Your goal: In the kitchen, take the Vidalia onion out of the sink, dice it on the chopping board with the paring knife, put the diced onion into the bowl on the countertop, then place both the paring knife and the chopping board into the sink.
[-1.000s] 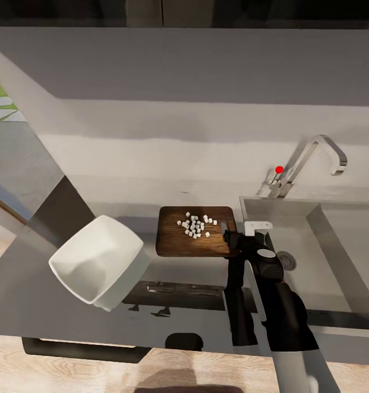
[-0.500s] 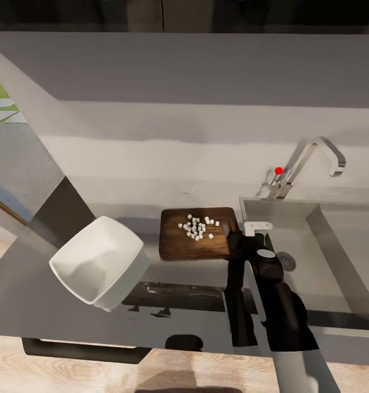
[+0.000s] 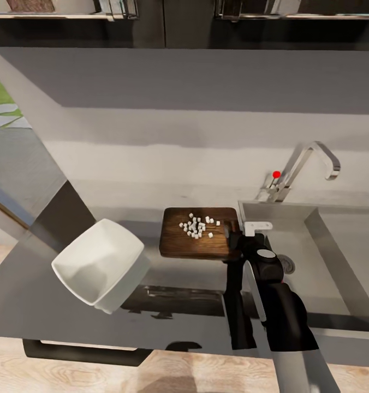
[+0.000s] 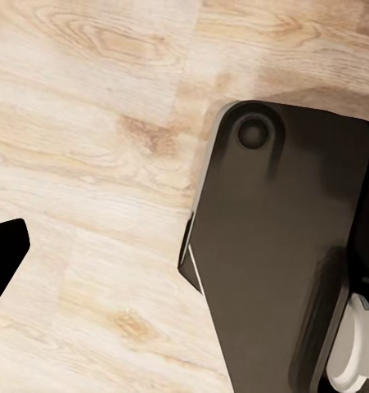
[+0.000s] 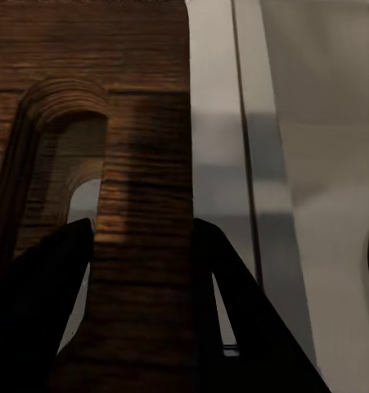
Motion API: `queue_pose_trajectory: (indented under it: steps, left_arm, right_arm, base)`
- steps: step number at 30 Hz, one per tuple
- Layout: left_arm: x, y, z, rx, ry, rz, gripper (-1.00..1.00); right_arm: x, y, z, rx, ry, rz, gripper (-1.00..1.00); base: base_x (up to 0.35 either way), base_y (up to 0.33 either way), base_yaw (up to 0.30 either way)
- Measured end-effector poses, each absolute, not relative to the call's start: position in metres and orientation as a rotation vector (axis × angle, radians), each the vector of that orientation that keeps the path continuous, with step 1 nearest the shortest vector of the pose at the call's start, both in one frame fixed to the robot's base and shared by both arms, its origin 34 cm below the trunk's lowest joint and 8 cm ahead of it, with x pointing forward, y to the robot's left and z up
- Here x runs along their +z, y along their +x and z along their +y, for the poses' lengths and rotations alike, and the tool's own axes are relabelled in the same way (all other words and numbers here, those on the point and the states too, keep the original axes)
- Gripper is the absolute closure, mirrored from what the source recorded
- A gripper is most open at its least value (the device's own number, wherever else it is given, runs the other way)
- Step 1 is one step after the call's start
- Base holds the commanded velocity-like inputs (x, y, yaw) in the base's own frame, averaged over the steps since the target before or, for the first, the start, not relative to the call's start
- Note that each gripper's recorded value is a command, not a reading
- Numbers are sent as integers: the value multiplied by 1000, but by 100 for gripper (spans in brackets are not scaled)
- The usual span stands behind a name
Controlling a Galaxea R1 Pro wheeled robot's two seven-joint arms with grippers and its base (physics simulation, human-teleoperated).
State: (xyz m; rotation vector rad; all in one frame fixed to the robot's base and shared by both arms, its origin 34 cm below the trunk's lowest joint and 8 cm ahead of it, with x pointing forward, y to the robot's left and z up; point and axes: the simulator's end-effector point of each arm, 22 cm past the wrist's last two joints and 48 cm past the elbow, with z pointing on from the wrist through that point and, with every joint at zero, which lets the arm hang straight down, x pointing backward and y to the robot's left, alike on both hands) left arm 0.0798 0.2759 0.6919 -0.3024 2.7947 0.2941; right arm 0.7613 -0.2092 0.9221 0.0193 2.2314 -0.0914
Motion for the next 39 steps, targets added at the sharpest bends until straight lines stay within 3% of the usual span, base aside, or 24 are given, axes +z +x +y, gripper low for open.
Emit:
queue_pose_trajectory:
  steps: [25,39]
  left_arm:
    - [691,91,276,286,-304,2758,-100]
    - [690,98,276,282,-305,2736,-100]
  right_arm:
    - [949,764,-209,-87,23,2189,100]
    - [963,765,-209,-85,24,2167,100]
  base:
    - [-4,0,0]
    - [-208,0,0]
